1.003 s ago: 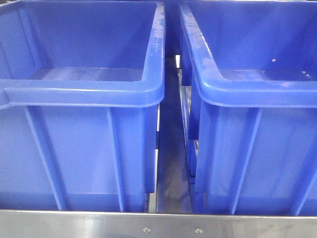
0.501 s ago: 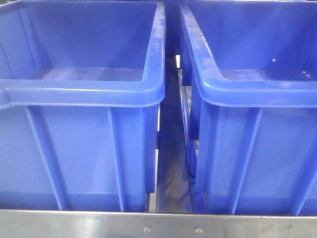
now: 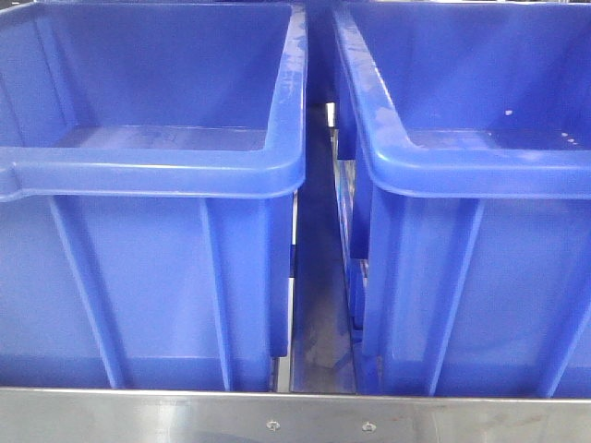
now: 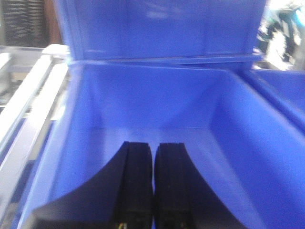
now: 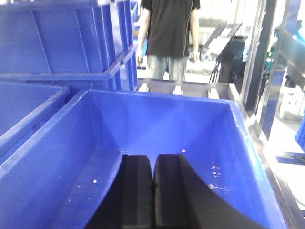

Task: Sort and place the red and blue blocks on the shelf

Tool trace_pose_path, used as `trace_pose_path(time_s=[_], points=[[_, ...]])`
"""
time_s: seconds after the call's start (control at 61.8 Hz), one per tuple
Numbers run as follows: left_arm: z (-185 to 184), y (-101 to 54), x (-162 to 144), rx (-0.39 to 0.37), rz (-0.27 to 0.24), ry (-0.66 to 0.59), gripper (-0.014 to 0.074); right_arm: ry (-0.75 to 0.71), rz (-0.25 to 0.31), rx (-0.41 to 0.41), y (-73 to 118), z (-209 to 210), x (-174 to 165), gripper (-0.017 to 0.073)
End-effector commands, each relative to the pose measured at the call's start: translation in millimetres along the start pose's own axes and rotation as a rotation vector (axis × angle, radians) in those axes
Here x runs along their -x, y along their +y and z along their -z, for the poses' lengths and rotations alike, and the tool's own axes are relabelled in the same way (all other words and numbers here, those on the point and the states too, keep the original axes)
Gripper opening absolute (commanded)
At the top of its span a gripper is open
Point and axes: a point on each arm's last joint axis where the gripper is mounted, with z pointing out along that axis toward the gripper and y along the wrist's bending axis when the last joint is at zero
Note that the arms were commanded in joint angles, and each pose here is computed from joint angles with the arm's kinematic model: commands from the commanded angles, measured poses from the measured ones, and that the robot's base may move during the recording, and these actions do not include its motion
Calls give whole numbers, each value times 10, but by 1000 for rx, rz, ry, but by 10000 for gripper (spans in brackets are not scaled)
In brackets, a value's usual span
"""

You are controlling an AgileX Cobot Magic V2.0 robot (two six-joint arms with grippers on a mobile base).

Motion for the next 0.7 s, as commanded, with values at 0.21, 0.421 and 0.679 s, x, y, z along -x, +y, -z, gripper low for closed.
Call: trace_pose_path(time_s=[0.21,0.421,0.679], points=[[207,-6,172,-9,12,-201,125,-136,-24,0,1,358,117,55],[216,-6,177,-10,12,-207,125,-121,-24,0,1,379,102,55],[216,-6,177,-10,12,-207,125,-121,-24,0,1,379,101,55]])
